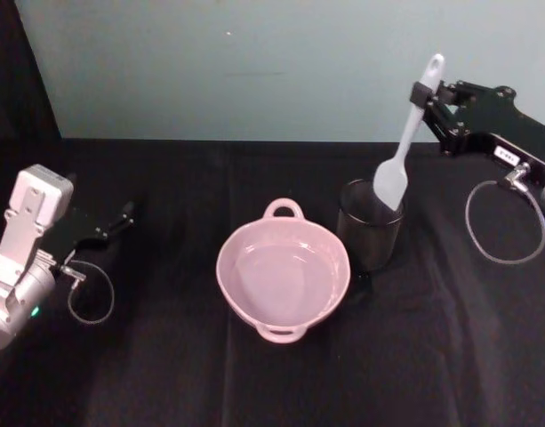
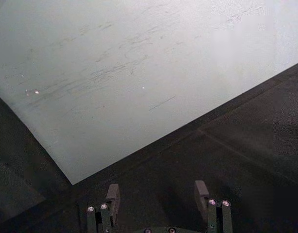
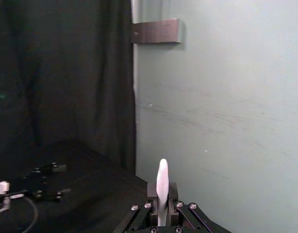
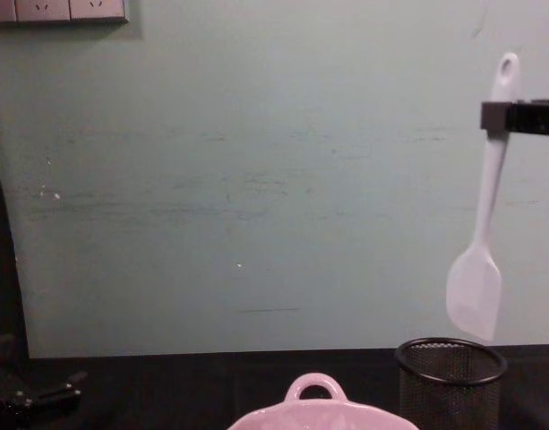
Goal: Use the one hand to pick up the spoon and stir the clear water in the bowl.
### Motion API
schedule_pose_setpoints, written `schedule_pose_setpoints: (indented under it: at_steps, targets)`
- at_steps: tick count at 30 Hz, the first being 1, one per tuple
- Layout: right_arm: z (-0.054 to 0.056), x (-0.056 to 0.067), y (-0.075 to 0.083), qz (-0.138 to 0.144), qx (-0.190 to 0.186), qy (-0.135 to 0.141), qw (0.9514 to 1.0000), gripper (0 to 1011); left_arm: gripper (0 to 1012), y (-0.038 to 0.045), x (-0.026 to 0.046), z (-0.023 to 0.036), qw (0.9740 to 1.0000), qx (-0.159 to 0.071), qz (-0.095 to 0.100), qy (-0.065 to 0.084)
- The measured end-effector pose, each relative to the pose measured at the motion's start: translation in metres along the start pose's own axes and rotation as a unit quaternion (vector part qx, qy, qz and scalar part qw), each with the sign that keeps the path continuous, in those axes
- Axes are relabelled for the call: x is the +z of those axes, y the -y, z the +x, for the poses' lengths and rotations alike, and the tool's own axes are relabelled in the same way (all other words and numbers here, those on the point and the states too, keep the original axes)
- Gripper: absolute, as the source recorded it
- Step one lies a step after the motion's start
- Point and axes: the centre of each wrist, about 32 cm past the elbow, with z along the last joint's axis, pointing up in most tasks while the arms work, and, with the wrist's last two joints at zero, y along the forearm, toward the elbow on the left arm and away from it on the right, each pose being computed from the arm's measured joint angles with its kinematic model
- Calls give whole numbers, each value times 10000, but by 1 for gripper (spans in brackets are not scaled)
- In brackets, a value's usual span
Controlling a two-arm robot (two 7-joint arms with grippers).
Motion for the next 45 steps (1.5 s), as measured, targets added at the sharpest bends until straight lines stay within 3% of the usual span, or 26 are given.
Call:
schedule_pose_setpoints:
  at_steps: [9,15,19,23,24,25,31,36,45]
  targets:
    - [-95,220,-125,-33,527,-123,9985,123,1011,0,0,0,10000,0,0,0]
    - [-194,257,-265,-25,883,-132,9960,123,1011,0,0,0,10000,0,0,0]
    - [-286,133,-389,-38,1022,-168,9946,123,1011,0,0,0,10000,0,0,0]
    - [-345,-109,-518,-58,1101,-353,9933,123,1011,0,0,0,10000,0,0,0]
    - [-345,-109,-518,-58,1101,-353,9933,123,1011,0,0,0,10000,0,0,0]
    - [-363,-214,-554,-85,1149,-414,9925,123,1011,0,0,0,10000,0,0,0]
    - [-442,-509,-582,-194,1375,-453,9893,123,1011,0,0,0,10000,0,0,0]
    - [-476,-658,-519,-307,1513,-430,9871,123,1011,0,0,0,10000,0,0,0]
    - [-499,-773,-393,-459,1525,-175,9871,123,1011,0,0,0,10000,0,0,0]
